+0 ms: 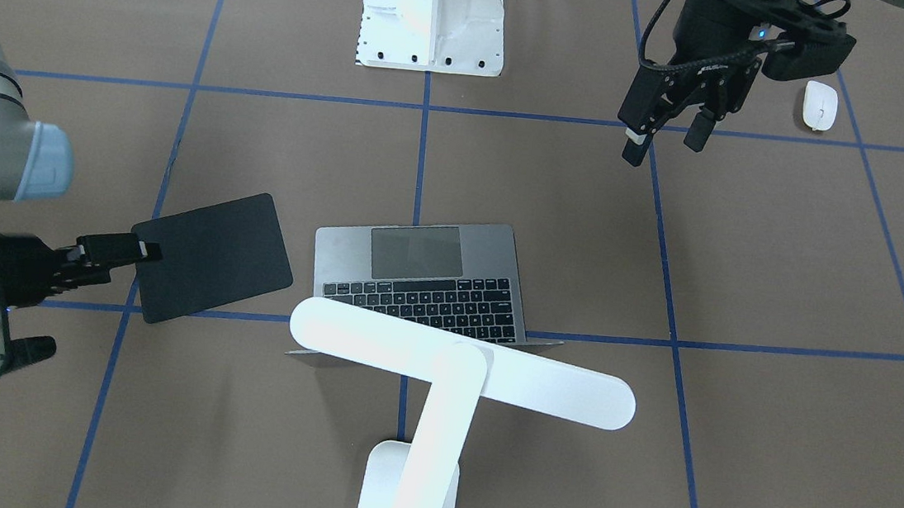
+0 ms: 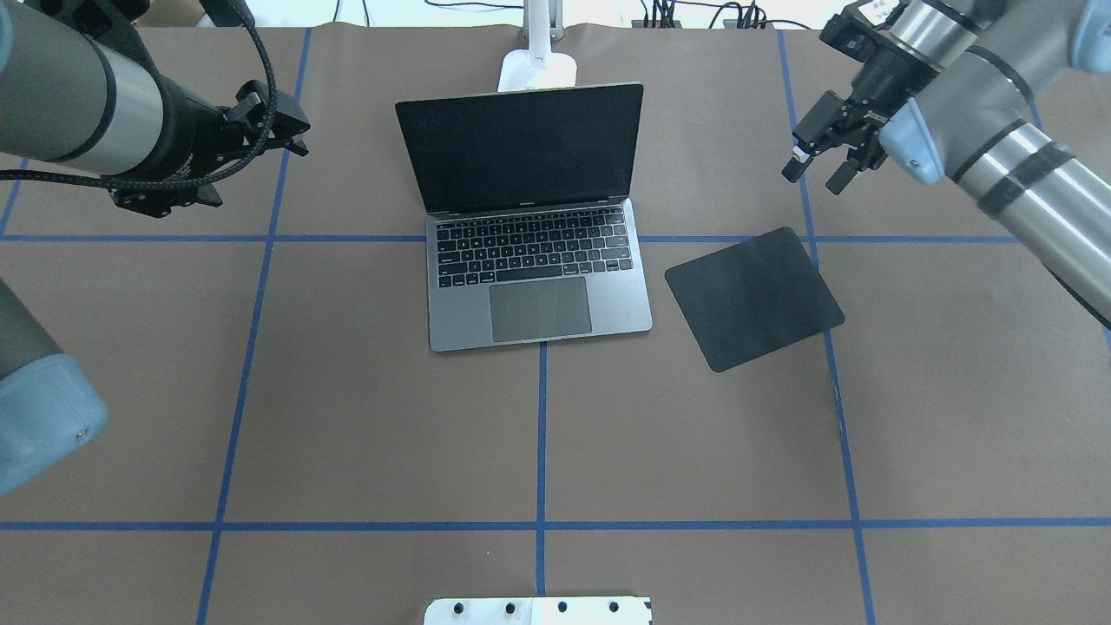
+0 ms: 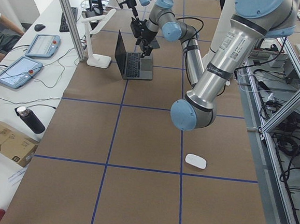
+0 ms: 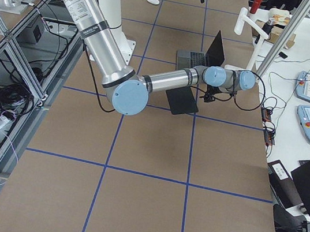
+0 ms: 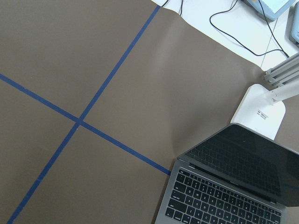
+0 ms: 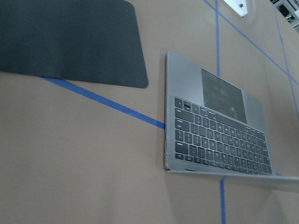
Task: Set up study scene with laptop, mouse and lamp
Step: 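Raise the right gripper away from the mouse pad while the left arm withdraws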
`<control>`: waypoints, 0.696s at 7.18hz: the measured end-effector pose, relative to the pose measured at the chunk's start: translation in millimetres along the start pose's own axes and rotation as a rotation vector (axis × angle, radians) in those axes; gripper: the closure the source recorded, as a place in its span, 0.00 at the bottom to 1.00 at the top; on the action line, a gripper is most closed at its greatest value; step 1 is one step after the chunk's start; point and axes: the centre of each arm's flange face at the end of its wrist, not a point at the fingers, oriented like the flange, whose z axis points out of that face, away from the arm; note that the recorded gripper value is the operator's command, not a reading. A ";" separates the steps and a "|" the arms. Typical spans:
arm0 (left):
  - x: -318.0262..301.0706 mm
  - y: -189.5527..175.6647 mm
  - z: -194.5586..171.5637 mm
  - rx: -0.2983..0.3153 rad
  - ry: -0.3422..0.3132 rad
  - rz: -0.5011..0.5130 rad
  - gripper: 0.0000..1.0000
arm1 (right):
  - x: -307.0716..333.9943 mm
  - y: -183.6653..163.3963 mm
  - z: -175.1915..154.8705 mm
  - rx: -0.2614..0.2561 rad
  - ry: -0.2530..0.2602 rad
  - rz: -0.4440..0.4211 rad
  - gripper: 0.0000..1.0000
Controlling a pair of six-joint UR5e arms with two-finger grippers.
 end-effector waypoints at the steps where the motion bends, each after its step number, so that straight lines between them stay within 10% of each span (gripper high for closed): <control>1: -13.7 -1.6 9.1 -0.003 -0.031 0.071 0.00 | 16.5 27.0 -11.6 0.023 0.068 0.002 0.02; 5: -123.0 -2.7 46.3 -0.066 -0.188 0.435 0.00 | 81.1 119.6 -64.5 0.116 0.311 0.053 0.02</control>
